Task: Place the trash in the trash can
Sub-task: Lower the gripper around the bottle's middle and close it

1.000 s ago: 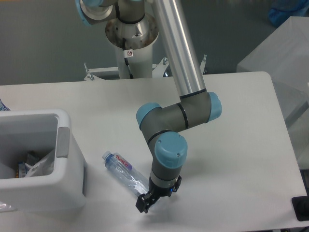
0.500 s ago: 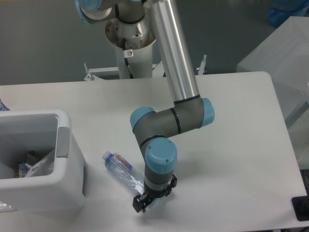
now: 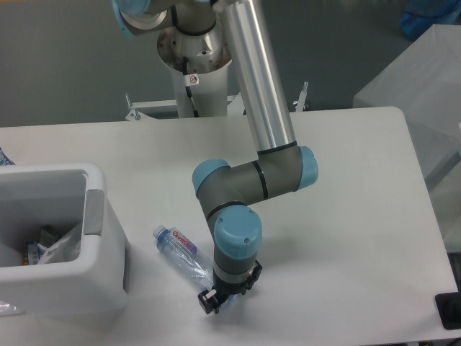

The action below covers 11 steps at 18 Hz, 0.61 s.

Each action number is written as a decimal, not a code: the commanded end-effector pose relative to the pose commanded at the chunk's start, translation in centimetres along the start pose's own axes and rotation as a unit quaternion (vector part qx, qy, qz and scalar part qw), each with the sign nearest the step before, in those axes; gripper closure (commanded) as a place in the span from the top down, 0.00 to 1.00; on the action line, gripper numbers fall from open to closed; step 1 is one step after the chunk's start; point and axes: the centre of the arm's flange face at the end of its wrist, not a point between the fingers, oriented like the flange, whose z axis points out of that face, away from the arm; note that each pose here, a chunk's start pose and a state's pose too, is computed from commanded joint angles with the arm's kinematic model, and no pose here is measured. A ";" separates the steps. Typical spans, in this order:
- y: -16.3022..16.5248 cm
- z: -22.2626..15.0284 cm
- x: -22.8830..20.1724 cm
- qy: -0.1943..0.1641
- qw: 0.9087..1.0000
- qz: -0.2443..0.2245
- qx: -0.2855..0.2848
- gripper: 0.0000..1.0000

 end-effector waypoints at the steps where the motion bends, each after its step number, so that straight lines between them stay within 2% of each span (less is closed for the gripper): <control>1: 0.1 0.0 0.0 0.001 1.000 0.000 -0.001 0.72; 7: 0.1 -0.2 0.0 0.000 1.000 0.001 0.000 0.64; 11: 0.4 0.1 -0.1 -0.001 1.000 0.002 -0.004 0.63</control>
